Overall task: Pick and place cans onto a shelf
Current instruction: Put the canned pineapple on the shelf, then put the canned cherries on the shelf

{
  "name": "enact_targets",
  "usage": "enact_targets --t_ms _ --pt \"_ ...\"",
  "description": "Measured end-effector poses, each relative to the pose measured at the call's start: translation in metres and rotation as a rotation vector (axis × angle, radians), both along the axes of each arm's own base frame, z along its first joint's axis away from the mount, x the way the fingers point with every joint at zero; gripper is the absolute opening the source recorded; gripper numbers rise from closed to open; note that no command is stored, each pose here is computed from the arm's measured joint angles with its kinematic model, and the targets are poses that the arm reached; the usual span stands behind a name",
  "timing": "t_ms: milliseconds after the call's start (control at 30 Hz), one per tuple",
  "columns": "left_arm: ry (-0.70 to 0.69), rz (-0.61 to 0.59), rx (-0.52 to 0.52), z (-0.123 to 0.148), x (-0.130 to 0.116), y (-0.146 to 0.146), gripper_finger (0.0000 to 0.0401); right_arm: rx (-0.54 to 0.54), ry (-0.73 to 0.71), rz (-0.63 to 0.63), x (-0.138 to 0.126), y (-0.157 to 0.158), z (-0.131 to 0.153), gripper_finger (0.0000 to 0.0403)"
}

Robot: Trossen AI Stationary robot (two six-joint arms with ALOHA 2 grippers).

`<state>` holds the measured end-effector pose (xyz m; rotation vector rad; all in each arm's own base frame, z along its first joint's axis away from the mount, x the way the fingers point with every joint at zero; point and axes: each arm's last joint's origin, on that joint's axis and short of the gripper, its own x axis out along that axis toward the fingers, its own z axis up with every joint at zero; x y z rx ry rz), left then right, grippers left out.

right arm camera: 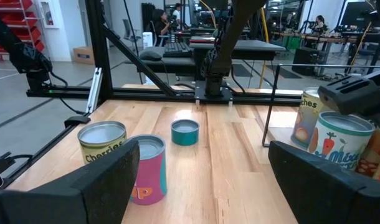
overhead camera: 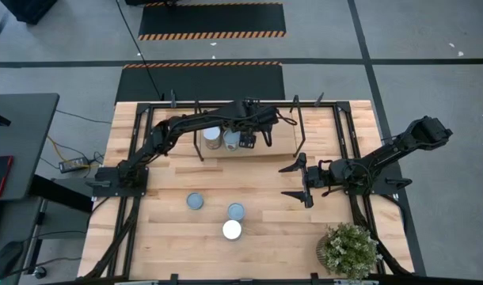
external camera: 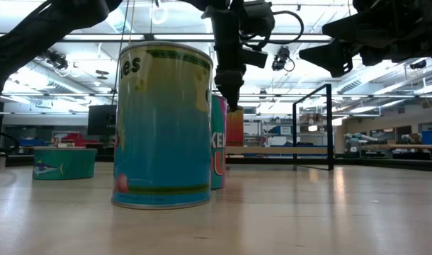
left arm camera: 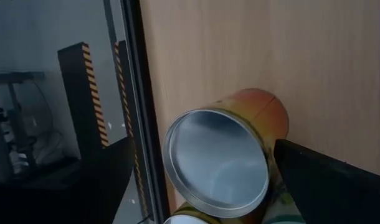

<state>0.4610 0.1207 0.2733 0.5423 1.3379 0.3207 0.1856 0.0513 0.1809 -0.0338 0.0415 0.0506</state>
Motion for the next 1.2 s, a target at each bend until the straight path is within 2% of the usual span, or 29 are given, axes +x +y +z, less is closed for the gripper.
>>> enact_targets --t_ms 100,300,500,567,767,967,1100,1200 --pt "-0.021 0.026 -0.01 0.0 0.001 -0.002 0.0389 0.0 0.0 0.002 0.0 0.0 0.0 0.0364" --pt "-0.077 -0.012 -0.062 0.01 0.006 -0.025 0.0389 -0.005 0.0 0.002 0.0 0.0 0.0 0.0364" --pt "-0.059 -0.042 -0.115 0.015 0.004 -0.073 0.0389 -0.007 0.007 0.002 0.0 0.0 -0.001 0.0364" --pt "-0.025 -0.033 -0.137 0.017 -0.002 -0.091 0.0389 -0.001 0.009 0.019 0.0 0.001 -0.001 0.0364" --pt "-0.056 0.023 -0.254 0.031 -0.018 -0.153 0.0389 0.0 0.04 0.09 0.001 0.003 -0.004 0.0364" --pt "-0.04 0.003 -0.224 0.029 -0.031 -0.204 0.0389 -0.03 0.141 0.107 0.025 0.014 -0.001 0.0364" --pt "0.005 0.033 -0.158 0.025 -0.042 -0.222 0.0389 -0.043 0.176 0.119 0.043 0.021 -0.004 0.0364" --pt "-0.019 0.042 -0.133 0.028 -0.048 -0.235 0.0386 -0.054 0.206 0.123 0.055 0.026 -0.007 0.0364"
